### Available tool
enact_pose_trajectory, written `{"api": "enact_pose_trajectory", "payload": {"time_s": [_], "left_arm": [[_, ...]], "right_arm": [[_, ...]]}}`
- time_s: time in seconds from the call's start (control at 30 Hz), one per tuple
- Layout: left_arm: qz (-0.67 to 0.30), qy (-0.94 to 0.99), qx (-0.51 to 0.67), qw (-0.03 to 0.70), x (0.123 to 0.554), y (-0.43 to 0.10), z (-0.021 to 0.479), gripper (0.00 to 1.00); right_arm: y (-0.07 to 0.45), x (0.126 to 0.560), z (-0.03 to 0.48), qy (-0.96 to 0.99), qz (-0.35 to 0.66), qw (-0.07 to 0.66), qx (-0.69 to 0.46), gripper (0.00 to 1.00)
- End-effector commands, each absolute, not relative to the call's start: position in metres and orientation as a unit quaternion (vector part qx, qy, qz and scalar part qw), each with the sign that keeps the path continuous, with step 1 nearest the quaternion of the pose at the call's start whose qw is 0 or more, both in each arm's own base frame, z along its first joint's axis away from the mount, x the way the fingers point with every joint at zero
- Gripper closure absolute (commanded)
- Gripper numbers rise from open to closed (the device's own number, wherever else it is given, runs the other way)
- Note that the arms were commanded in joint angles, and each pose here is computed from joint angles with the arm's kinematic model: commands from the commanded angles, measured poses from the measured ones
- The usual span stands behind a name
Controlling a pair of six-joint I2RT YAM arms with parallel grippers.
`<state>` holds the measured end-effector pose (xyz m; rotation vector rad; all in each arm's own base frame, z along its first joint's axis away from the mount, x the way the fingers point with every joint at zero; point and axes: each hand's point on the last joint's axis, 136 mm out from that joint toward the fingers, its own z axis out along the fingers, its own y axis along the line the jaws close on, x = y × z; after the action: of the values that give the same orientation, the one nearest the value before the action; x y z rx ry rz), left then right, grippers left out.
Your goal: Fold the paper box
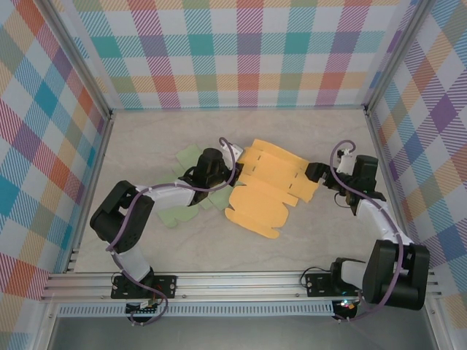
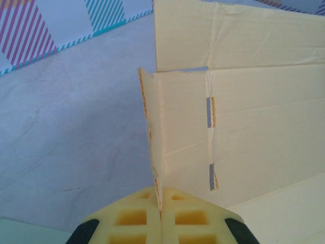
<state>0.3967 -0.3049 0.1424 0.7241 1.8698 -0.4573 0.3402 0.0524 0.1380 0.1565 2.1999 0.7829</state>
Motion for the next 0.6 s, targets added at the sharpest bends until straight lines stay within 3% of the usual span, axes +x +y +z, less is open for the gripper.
{"api": "enact_pose_trajectory", "payload": {"time_s": [0.0, 0.17, 0.3, 0.5, 0.57], "left_arm": [[-0.219, 0.754, 0.289, 0.547, 0.399, -0.306, 0.170, 1.00], [-0.226, 0.756, 0.282, 0.546, 0.400, -0.307, 0.170, 1.00], [-0.231, 0.755, 0.271, 0.551, 0.403, -0.307, 0.175, 1.00], [-0.248, 0.749, 0.271, 0.552, 0.399, -0.310, 0.183, 1.00], [-0.249, 0.747, 0.271, 0.553, 0.398, -0.309, 0.186, 1.00]], "right_arm": [[0.058, 0.338, 0.125, 0.866, 0.330, 0.373, 0.054, 0.03], [0.066, 0.341, 0.119, 0.864, 0.359, 0.350, 0.050, 0.13], [0.072, 0.343, 0.117, 0.861, 0.380, 0.336, 0.043, 0.28], [0.071, 0.349, 0.116, 0.862, 0.381, 0.332, 0.046, 0.37], [0.069, 0.351, 0.115, 0.863, 0.376, 0.334, 0.046, 0.46]]}}
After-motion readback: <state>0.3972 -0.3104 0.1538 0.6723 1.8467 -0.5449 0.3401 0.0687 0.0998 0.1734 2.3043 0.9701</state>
